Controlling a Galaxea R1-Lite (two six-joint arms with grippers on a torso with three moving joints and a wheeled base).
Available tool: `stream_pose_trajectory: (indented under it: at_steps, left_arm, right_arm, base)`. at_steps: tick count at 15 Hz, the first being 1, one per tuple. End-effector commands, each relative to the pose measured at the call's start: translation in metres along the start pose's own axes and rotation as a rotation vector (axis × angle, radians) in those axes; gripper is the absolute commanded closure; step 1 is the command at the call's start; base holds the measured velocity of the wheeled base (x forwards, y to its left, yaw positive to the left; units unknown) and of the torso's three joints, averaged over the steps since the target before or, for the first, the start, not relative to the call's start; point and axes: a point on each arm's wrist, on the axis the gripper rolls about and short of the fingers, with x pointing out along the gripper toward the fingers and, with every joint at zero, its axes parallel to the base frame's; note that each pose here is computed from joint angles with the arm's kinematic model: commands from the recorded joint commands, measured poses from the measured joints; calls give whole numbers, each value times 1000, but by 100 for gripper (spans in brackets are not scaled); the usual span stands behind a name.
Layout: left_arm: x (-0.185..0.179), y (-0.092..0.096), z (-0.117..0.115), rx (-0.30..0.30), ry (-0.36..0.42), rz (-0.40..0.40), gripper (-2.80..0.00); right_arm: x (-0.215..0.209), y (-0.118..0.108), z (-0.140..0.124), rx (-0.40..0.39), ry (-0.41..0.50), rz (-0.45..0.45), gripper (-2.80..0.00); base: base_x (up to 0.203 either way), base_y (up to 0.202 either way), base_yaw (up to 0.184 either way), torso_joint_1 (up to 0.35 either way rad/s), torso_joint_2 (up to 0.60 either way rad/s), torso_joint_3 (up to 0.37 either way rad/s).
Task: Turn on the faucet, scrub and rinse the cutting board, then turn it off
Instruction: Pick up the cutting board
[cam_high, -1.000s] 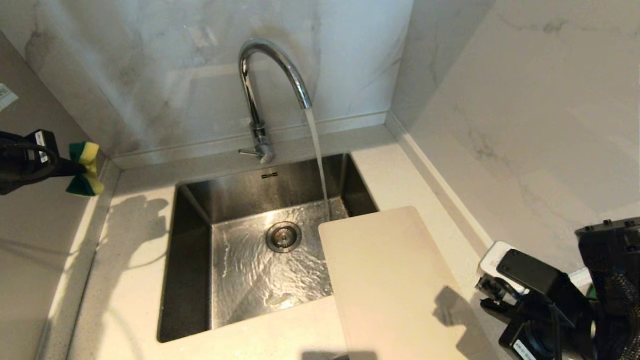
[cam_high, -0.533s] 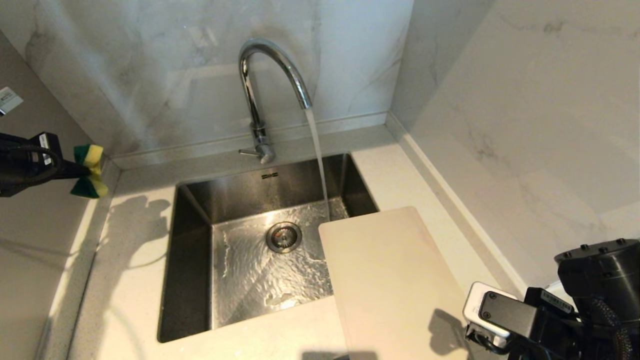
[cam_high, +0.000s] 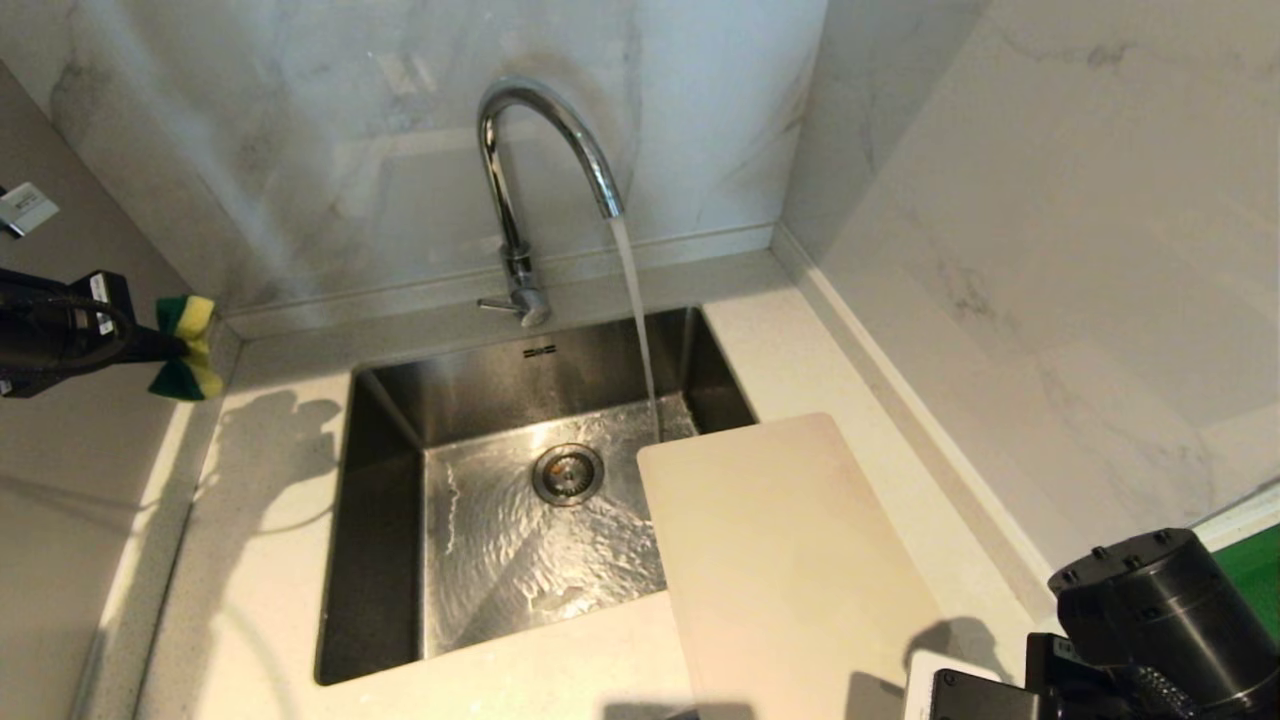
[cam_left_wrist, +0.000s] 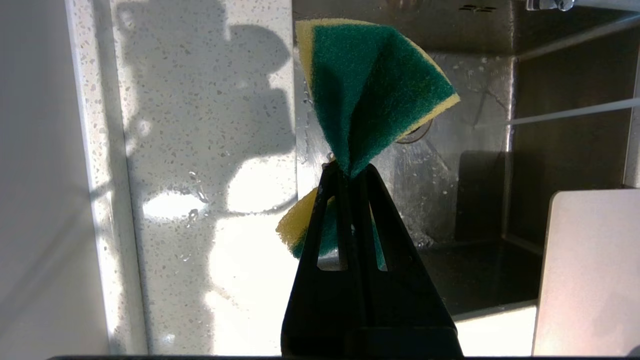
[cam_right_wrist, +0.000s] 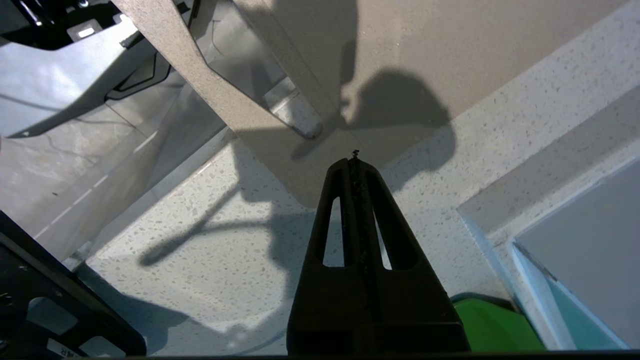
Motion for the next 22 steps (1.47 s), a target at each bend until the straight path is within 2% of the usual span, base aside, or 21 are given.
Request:
stream_pose_trajectory:
  at_steps: [1, 2, 3, 14, 18, 22]
  left_arm:
    - [1, 1, -1, -2, 7, 1, 0]
    - [1, 1, -1, -3, 7, 2, 0]
    - [1, 1, -1, -3, 8, 2, 0]
    - [7, 3, -3, -10, 26, 4, 0]
    - [7, 3, -4, -11, 28, 5, 0]
    - [9, 4, -5, -14, 37, 8, 0]
  right_arm:
    - [7, 3, 7, -44, 18, 24, 0]
    - [8, 5, 10, -61, 19, 25, 0]
    - [9, 7, 11, -76, 23, 31, -280]
    - [27, 34, 18, -204, 55, 165, -280]
    - [42, 45, 16, -223, 28, 156, -280]
    - [59, 58, 12, -281, 37, 176, -280]
  base:
    - [0, 0, 0, 0, 0, 0]
    - [0, 0, 0, 0, 0, 0]
    - [0, 0, 0, 0, 0, 0]
    - [0, 0, 0, 0, 0, 0]
    - [0, 0, 0, 0, 0, 0]
    - [0, 0, 0, 0, 0, 0]
